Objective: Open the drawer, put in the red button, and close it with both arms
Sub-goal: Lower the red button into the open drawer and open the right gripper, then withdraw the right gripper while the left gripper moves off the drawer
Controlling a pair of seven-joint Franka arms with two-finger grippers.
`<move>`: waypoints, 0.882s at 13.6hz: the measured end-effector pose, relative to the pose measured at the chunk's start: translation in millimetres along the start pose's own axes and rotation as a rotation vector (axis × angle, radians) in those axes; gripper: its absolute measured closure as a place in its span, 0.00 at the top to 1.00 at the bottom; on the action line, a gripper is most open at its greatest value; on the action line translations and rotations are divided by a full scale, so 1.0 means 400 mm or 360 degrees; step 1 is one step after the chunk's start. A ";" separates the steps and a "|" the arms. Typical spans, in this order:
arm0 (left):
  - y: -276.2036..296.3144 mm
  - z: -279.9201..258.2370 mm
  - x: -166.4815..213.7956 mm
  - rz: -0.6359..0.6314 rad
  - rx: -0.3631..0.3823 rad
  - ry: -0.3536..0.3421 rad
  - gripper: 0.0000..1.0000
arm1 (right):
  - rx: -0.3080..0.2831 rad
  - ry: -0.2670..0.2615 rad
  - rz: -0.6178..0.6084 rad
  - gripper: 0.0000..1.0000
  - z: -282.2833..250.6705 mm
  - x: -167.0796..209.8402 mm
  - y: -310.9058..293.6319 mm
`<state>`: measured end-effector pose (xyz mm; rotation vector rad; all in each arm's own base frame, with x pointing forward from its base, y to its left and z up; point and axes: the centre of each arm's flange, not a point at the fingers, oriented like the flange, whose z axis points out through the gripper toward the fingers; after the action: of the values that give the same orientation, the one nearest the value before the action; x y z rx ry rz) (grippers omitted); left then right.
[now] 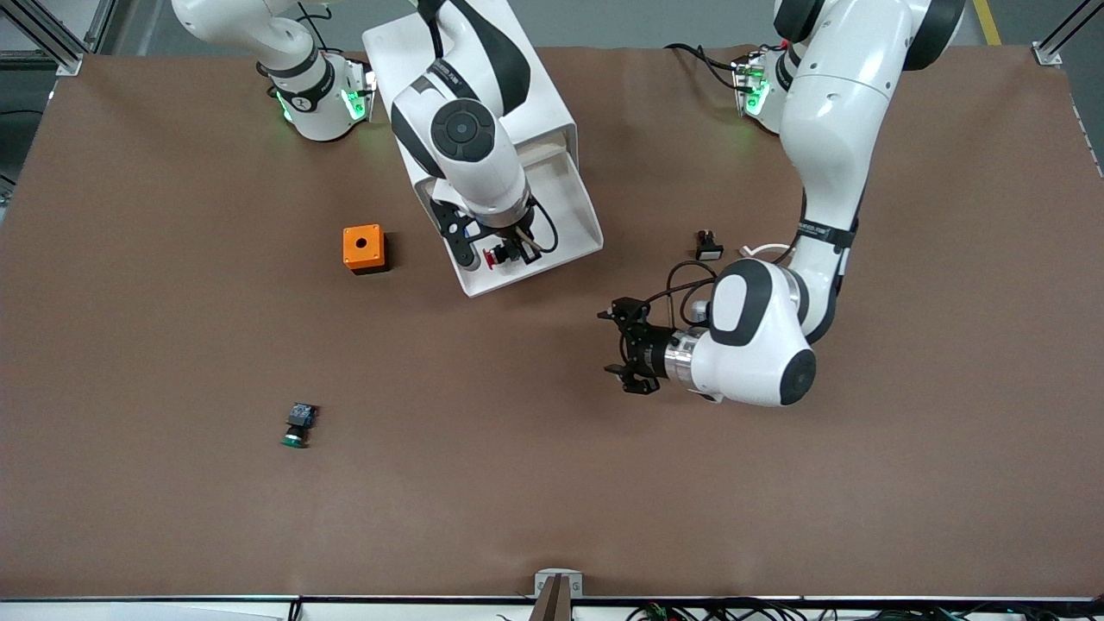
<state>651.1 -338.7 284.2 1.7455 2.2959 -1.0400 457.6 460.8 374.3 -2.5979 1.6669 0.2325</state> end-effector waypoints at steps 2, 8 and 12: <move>-0.004 -0.038 0.008 0.0128 -0.0090 0.0162 1.00 | 0.0004 0.0030 0.0043 0.41 0.024 -0.009 0.001; -0.071 -0.173 -0.036 0.0537 -0.0302 0.0512 1.00 | 0.0023 0.0046 0.0081 0.60 0.029 -0.003 -0.009; -0.082 -0.227 -0.039 0.0718 -0.0327 0.0544 1.00 | 0.0102 0.0032 0.0071 0.99 -0.029 0.002 -0.037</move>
<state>657.5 -305.5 376.0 2.3329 1.9235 -0.4399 472.4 464.7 384.9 -2.5281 1.7104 0.1526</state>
